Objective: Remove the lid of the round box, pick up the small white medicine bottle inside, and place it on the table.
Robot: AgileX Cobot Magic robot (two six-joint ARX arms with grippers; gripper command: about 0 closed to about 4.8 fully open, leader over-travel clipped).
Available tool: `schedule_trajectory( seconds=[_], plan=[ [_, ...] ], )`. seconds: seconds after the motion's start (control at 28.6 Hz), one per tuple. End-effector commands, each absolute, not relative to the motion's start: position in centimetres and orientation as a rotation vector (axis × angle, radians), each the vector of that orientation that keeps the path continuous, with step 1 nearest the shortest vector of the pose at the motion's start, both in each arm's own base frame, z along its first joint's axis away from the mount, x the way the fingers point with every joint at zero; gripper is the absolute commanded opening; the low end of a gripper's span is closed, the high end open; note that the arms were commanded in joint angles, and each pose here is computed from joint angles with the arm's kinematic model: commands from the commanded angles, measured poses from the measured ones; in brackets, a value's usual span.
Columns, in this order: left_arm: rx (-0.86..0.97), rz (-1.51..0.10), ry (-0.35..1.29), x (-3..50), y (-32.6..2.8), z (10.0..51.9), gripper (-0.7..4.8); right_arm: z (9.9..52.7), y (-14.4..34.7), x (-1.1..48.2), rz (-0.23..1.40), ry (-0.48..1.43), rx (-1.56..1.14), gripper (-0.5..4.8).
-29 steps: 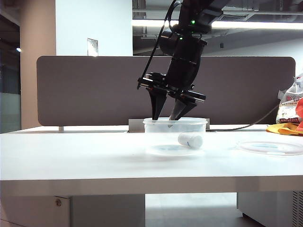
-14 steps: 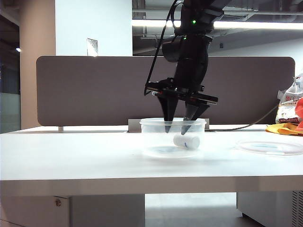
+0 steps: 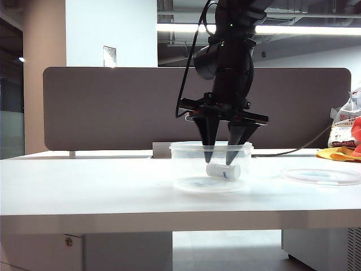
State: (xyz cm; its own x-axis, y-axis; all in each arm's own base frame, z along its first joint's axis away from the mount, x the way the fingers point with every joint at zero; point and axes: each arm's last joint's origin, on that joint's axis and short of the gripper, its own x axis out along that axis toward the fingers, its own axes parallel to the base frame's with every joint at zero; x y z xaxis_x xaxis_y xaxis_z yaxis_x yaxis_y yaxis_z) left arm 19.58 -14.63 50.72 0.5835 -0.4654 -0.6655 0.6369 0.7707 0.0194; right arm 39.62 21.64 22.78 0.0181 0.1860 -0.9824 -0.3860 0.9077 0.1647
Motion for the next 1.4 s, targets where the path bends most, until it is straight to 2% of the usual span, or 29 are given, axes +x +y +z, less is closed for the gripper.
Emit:
schedule_trajectory(
  seconds=[0.04,0.14,0.28,0.42,0.74,1.09,1.23,1.4],
  plan=[
    [0.267,-0.656,0.682,19.5,-14.5,50.9,3.08,23.2,22.3,40.0,0.478,1.406,-0.161,2.12],
    [0.269,-0.656,0.682,19.5,-14.5,50.9,3.08,23.3,22.6,40.6,0.492,1.333,-0.179,2.12],
    [0.272,-0.649,0.685,19.5,-14.5,50.9,3.08,23.4,22.5,41.2,0.425,1.25,-0.265,2.12],
    [0.272,-0.649,0.685,19.5,-14.5,50.8,3.08,23.5,22.3,41.5,0.369,1.205,-0.351,2.12],
    [0.272,-0.65,0.685,19.5,-14.5,50.8,3.08,23.6,22.4,42.1,0.354,1.134,-0.386,2.12],
    [0.272,-0.65,0.684,19.4,-14.5,50.9,3.09,20.5,22.4,42.5,0.343,1.237,-0.415,2.13],
    [0.273,-0.651,0.679,19.3,-14.4,51.0,3.08,19.4,22.0,42.7,0.329,1.287,-0.421,2.46],
    [0.279,-0.653,0.676,19.3,-14.3,51.0,3.09,19.3,21.7,42.8,0.282,1.28,-0.453,2.45]
  ],
)
